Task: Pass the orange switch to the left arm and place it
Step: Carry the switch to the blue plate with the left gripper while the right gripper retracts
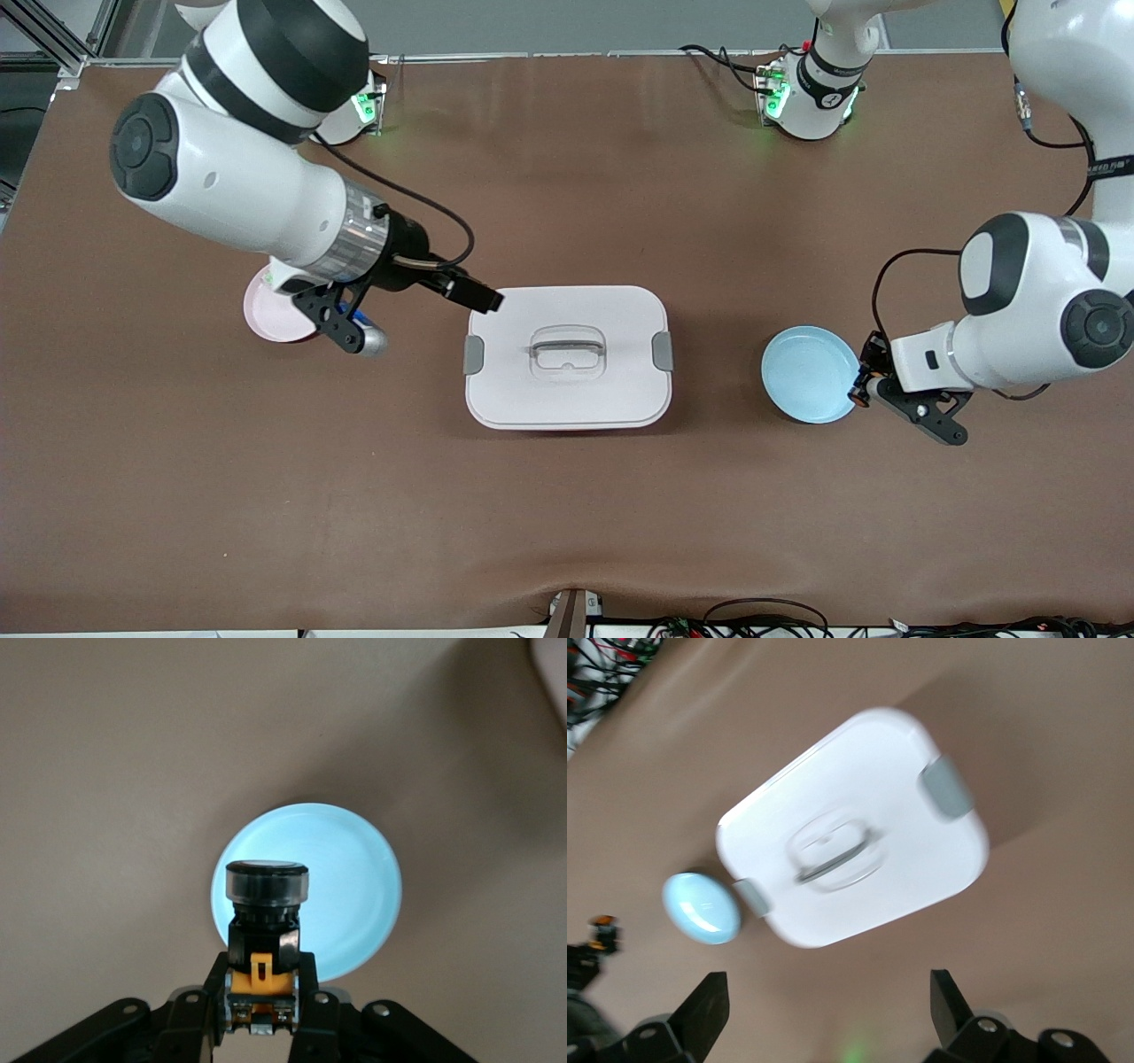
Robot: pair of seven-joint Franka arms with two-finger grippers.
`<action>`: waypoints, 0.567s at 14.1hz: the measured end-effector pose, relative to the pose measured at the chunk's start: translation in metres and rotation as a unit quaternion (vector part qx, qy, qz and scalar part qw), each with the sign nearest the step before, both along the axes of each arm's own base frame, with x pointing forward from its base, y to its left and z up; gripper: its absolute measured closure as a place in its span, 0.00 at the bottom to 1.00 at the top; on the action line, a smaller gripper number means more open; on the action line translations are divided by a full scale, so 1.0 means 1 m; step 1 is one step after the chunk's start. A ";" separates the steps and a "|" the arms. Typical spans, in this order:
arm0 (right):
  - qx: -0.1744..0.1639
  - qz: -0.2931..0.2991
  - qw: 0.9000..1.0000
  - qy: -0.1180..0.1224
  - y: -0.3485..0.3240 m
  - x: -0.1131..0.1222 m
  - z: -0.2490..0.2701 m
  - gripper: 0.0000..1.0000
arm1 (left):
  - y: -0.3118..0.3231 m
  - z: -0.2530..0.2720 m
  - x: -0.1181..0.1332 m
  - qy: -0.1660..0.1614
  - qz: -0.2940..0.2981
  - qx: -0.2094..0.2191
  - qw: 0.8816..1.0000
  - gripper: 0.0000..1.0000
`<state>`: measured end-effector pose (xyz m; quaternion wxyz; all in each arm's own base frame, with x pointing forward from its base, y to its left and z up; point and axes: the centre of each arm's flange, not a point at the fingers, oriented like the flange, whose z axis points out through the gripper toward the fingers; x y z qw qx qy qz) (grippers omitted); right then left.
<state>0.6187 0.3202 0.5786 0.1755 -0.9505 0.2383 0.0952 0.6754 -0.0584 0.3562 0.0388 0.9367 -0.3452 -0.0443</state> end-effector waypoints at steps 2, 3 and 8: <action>-0.034 0.060 0.997 -0.023 -0.038 0.010 -0.002 0.00 | 0.000 -0.030 0.007 -0.005 -0.058 0.001 0.998 0.67; -0.051 0.087 0.994 -0.032 -0.061 0.016 -0.003 0.00 | -0.002 -0.043 0.008 -0.003 -0.088 -0.001 0.996 0.67; -0.115 0.188 0.974 -0.045 -0.194 0.041 -0.007 0.00 | -0.019 -0.101 -0.009 -0.010 -0.201 -0.008 0.980 0.67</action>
